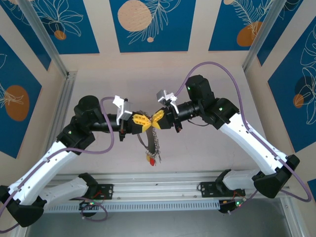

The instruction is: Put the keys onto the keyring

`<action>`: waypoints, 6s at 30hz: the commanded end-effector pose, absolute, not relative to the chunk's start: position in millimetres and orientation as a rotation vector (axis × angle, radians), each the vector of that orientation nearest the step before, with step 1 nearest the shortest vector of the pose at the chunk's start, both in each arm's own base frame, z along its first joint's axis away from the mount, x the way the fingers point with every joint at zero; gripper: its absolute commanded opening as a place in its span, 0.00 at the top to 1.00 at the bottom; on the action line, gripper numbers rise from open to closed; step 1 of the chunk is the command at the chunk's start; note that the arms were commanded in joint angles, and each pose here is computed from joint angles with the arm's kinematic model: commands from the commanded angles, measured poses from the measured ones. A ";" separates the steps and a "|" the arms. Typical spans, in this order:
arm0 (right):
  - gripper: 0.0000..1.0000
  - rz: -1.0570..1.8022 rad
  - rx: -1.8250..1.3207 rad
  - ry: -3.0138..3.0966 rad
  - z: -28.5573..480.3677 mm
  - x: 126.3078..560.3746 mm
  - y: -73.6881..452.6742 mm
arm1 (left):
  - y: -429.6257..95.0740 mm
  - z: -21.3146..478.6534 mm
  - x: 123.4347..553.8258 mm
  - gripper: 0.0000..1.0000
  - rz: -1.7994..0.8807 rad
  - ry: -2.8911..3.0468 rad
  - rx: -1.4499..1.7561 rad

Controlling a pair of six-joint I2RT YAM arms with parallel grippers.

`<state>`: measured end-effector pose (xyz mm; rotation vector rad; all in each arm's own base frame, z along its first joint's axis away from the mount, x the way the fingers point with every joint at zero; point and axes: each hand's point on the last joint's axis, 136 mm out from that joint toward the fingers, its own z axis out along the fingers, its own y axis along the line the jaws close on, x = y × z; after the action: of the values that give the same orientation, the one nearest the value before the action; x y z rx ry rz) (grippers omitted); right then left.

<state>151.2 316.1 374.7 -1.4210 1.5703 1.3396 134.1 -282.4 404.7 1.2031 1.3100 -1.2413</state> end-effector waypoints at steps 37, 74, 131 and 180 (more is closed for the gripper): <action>0.86 1.214 -1.464 1.292 405.3 116.4 293.4 | -273.5 433.1 123.5 1.00 -1.107 1.188 1.277; 0.80 1.289 -1.532 1.193 413.0 109.6 310.7 | -274.8 430.9 120.2 1.00 -1.143 1.185 1.287; 0.84 1.259 -1.482 1.247 407.9 128.6 315.0 | -271.9 436.6 114.4 1.00 -1.150 1.169 1.295; 1.00 0.751 -1.639 1.444 407.6 149.9 331.9 | -265.7 391.6 154.4 1.00 -0.839 1.449 1.341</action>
<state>157.8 328.2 382.1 -1.6484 1.5488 0.7218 156.2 -264.9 382.2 1.3349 1.4760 -0.8511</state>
